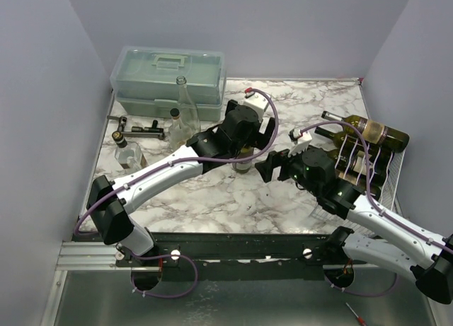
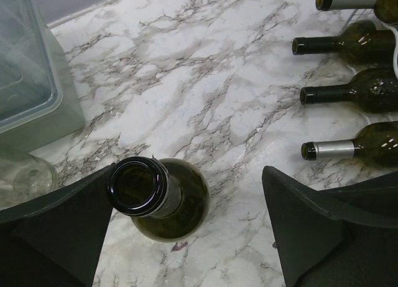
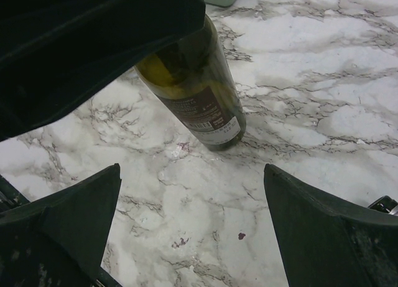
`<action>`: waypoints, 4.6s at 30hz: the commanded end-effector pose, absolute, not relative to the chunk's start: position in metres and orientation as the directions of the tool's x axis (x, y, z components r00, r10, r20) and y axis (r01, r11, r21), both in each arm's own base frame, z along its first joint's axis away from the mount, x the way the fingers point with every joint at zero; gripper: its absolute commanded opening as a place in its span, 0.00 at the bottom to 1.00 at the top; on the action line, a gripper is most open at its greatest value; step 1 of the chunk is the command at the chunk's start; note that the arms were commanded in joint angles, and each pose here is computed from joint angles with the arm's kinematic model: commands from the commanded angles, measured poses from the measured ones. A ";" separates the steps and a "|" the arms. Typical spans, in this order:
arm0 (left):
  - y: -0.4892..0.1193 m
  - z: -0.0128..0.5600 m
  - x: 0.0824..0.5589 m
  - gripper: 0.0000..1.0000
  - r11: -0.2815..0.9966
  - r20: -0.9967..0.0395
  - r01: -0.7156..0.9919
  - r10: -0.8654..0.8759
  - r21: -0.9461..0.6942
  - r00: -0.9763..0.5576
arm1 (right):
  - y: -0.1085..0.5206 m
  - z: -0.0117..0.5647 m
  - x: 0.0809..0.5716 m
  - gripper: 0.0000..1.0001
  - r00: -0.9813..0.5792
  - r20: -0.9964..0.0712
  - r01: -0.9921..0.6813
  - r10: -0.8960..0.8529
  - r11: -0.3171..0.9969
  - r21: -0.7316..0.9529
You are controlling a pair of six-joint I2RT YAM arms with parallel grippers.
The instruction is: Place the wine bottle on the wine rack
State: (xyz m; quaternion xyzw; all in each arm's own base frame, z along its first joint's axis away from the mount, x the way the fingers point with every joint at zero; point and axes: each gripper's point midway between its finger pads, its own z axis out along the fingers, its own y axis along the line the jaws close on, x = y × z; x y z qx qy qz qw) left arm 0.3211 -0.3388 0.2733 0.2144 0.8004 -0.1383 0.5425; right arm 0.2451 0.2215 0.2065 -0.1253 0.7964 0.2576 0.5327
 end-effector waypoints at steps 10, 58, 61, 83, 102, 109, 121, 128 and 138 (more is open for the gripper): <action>-0.317 0.385 0.282 0.99 0.803 -0.974 0.580 -0.003 -0.137 -0.226 | 0.237 0.241 0.247 1.00 -0.334 -0.941 -0.558 0.058 0.792 0.247; -0.180 0.444 0.278 0.99 0.953 -0.983 0.269 -0.165 -0.137 0.085 | 0.309 0.251 0.364 0.55 -0.194 -0.979 -0.468 0.062 0.871 0.148; -0.179 0.442 0.279 0.99 0.956 -0.983 0.259 -0.162 -0.136 0.083 | 0.310 0.250 0.363 0.37 -0.193 -0.979 -0.473 0.067 0.868 0.152; -0.161 0.440 0.286 0.99 0.979 -0.985 0.159 -0.147 -0.132 0.092 | 0.269 0.274 0.298 0.01 -0.339 -0.744 -0.731 -0.576 0.659 -0.178; -0.158 0.439 0.287 0.99 0.979 -0.982 0.146 -0.160 -0.145 0.098 | 0.226 0.178 0.296 0.01 -0.519 -0.360 -0.693 -0.775 0.628 -0.354; -0.157 0.440 0.285 0.99 0.977 -0.981 0.152 -0.164 -0.148 0.105 | 0.228 0.147 0.293 0.01 -0.497 -0.251 -0.728 -0.831 0.556 -0.401; -0.160 0.440 0.285 0.99 0.976 -0.982 0.164 -0.162 -0.145 0.099 | 0.211 0.124 0.279 0.01 -0.468 -0.106 -0.764 -0.877 0.463 -0.450; -0.161 0.437 0.287 0.99 0.977 -0.984 0.162 -0.154 -0.138 0.091 | 0.197 0.118 0.273 0.00 -0.460 -0.068 -0.764 -0.885 0.434 -0.478; -0.165 0.435 0.288 0.99 0.975 -0.984 0.175 -0.155 -0.139 0.082 | 0.180 0.112 0.259 0.01 -0.448 -0.022 -0.780 -0.894 0.403 -0.478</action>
